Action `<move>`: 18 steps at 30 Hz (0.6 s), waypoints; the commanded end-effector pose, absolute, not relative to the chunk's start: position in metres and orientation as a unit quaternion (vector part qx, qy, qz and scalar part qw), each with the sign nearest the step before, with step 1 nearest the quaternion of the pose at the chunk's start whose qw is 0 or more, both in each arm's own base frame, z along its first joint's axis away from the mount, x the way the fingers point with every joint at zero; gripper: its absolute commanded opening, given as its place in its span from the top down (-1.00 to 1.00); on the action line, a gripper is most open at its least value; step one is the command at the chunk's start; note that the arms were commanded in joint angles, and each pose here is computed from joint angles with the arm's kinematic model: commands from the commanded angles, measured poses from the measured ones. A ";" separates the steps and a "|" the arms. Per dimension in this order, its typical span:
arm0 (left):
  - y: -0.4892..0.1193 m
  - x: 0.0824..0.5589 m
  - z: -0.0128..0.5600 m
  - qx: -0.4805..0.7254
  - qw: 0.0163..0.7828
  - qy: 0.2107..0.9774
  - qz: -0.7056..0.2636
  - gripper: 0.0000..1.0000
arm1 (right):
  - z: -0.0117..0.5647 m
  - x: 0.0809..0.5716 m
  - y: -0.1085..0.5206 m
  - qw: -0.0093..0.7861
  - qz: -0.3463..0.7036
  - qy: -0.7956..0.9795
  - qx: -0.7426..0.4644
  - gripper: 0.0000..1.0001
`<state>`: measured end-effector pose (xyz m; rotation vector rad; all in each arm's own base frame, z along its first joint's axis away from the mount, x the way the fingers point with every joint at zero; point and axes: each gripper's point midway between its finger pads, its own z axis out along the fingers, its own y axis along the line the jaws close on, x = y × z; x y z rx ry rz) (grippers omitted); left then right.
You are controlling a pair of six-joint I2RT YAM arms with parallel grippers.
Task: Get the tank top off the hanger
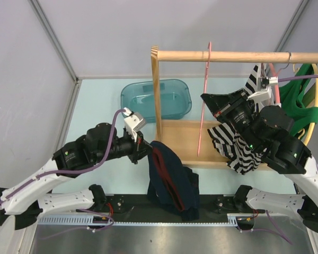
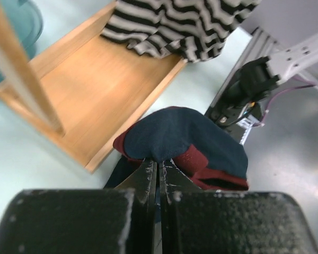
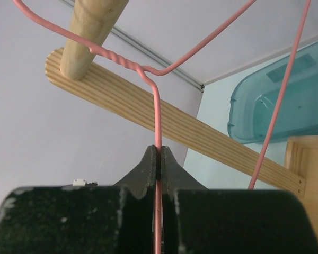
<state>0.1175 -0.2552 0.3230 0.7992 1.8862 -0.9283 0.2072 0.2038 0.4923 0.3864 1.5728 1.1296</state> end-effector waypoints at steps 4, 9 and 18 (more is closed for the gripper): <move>-0.192 0.161 0.324 0.191 0.470 0.814 -0.283 1.00 | 0.491 0.208 0.186 0.567 0.464 0.655 0.184 1.00; -0.140 0.199 0.354 0.100 0.521 0.824 -0.199 1.00 | 0.475 0.209 0.185 0.563 0.454 0.665 0.185 1.00; -0.081 0.252 0.440 0.002 0.599 0.793 -0.107 1.00 | 0.460 0.209 0.191 0.552 0.447 0.683 0.173 1.00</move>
